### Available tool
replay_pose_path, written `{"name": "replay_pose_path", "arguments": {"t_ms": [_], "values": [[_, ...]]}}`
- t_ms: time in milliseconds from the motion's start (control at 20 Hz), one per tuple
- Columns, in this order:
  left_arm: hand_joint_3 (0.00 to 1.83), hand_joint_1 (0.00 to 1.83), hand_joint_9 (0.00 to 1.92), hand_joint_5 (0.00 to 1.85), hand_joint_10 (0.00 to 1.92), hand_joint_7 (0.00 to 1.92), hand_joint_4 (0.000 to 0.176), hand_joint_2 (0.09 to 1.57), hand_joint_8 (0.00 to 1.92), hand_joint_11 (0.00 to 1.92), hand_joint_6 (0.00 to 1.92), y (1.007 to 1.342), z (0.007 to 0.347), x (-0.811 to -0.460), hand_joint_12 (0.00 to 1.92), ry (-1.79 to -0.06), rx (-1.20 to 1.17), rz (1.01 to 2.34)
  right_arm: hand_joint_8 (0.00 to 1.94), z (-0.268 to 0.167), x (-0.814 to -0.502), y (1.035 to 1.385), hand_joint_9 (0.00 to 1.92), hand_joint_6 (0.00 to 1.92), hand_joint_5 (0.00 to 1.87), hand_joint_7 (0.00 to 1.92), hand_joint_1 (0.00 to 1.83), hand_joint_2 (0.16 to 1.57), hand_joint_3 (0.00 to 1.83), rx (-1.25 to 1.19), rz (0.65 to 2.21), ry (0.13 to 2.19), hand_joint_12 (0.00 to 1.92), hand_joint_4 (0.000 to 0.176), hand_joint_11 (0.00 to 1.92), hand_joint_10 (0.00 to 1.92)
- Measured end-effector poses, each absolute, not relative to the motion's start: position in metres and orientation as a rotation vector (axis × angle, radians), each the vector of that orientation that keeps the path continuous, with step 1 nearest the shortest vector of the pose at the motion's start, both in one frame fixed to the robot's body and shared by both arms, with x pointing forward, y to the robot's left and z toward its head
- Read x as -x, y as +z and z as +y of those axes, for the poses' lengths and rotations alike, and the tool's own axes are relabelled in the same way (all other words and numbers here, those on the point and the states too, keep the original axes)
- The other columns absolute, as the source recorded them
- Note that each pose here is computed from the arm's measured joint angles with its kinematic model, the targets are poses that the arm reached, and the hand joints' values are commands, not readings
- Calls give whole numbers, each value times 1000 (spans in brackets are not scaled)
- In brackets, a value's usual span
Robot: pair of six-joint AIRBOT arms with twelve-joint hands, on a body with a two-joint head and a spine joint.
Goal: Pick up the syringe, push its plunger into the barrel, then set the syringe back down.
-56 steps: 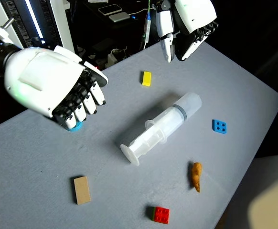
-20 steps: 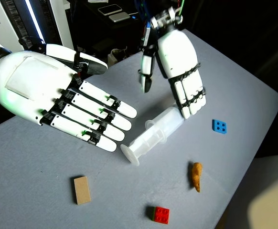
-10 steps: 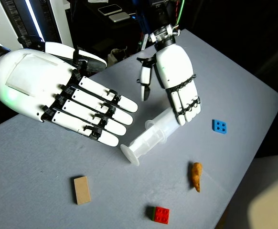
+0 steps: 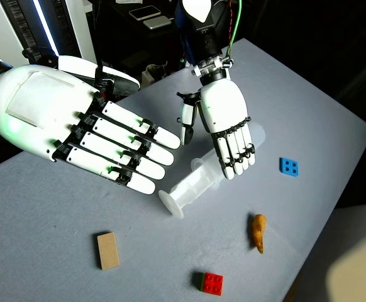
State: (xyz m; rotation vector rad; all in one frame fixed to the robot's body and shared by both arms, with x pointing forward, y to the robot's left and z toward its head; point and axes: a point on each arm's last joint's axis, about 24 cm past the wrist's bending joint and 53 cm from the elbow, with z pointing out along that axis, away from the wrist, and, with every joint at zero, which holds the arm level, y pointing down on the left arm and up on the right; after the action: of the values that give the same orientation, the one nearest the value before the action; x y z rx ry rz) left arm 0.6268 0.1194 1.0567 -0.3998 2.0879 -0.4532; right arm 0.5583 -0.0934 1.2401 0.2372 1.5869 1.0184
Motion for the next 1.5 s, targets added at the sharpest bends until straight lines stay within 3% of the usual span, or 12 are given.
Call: {"name": "replay_pose_path", "arguments": {"t_ms": [450,800,900,1000,1150,1500], "values": [[0,732,0,0,0,0,0,1104,0,0,0,1050,115,-644,0,-467,368,2084,1,-93,-558,1241,49,3,72,58,45,1100,0,-235,1583,1021,276,0,0,2],[1,733,0,0,0,0,0,1117,0,0,0,1040,108,-647,0,-471,342,2096,1,-93,-558,1241,79,3,107,82,78,1075,0,-235,1582,1023,451,0,0,2],[9,671,0,0,0,0,0,1138,0,0,0,1038,111,-650,0,-464,338,2095,0,-93,-558,1242,62,0,83,66,63,1082,0,-237,1581,1023,401,0,0,0],[0,741,0,0,0,0,0,1113,0,0,0,1035,113,-651,0,-454,323,2095,2,-93,-558,1242,51,2,77,61,71,1081,0,-236,1581,1023,341,0,0,0],[2,726,0,0,0,0,0,1124,0,0,0,1031,115,-650,0,-448,318,2105,2,-93,-558,1242,69,1,83,73,70,1081,1,-236,1580,1024,415,0,0,4],[0,740,0,0,0,0,0,1103,0,0,0,1028,117,-653,0,-441,308,2103,3,-94,-558,1242,79,4,96,85,72,1083,0,-239,1578,1024,373,0,0,3]]}}
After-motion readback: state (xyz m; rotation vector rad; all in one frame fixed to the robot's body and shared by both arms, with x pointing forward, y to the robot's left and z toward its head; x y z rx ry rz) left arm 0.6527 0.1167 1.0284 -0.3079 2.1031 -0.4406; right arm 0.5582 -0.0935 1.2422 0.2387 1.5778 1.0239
